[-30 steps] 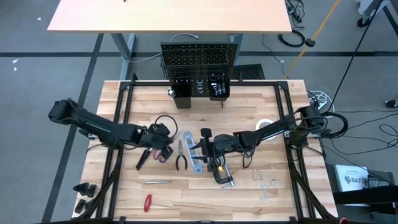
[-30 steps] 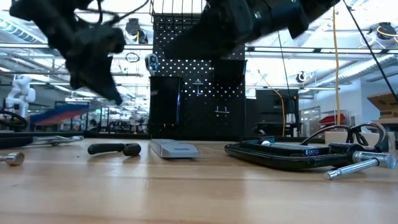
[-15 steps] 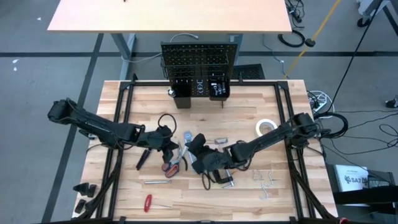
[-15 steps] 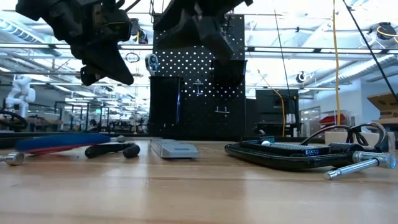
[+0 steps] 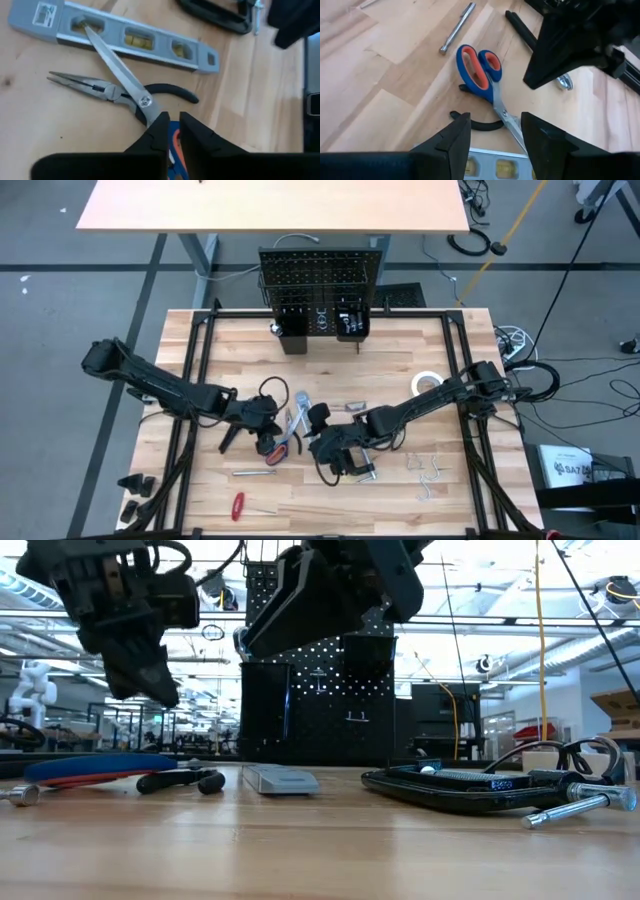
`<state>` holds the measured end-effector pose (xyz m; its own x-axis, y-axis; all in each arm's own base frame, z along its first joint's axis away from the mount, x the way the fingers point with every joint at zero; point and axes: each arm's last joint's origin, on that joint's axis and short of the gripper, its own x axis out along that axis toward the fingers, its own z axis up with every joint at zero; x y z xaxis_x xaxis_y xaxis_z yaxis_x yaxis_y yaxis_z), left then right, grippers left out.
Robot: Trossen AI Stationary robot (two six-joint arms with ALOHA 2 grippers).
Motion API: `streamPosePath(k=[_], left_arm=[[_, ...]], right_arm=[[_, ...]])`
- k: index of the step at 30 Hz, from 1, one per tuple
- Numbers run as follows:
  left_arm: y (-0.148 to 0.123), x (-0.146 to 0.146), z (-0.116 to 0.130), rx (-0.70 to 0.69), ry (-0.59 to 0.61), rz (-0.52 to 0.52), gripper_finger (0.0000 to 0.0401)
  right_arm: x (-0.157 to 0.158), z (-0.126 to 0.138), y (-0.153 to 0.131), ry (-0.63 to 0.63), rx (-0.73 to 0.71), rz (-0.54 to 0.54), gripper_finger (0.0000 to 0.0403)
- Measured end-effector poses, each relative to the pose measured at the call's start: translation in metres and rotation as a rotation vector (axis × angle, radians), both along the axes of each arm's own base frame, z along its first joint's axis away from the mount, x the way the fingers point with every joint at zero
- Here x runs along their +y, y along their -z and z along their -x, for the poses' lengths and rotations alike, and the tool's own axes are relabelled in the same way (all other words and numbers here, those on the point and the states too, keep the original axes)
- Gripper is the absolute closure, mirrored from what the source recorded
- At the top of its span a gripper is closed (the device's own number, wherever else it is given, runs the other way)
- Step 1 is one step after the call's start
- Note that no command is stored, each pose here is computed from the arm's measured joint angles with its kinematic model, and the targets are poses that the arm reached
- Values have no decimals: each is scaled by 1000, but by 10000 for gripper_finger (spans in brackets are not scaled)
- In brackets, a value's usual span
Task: Hang tools onto peg board
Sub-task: Put the blue scissors into the left black bin on the peg board
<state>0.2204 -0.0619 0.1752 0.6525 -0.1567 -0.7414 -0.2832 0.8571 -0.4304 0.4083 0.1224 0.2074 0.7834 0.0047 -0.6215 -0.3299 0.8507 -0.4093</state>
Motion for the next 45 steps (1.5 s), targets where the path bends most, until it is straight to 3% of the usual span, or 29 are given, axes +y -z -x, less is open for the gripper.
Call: streamPosePath(k=[9, 13, 26, 35, 45], left_arm=[[23, -4, -15, 40, -44, 22, 257], [30, -4, -17, 62, -54, 3, 233], [49, -3, -25, 90, -111, -79, 227], [59, -5, -32, 98, -83, -108, 227], [44, -1, -25, 84, -24, -94, 227]], right_arm=[[-1, 1, 1, 31, 19, -34, 236], [-1, 2, 3, 40, 37, -38, 236], [-1, 3, 3, 49, 40, -48, 236], [-4, 2, 3, 59, 42, -51, 236], [-5, 2, 3, 63, 44, -53, 236]])
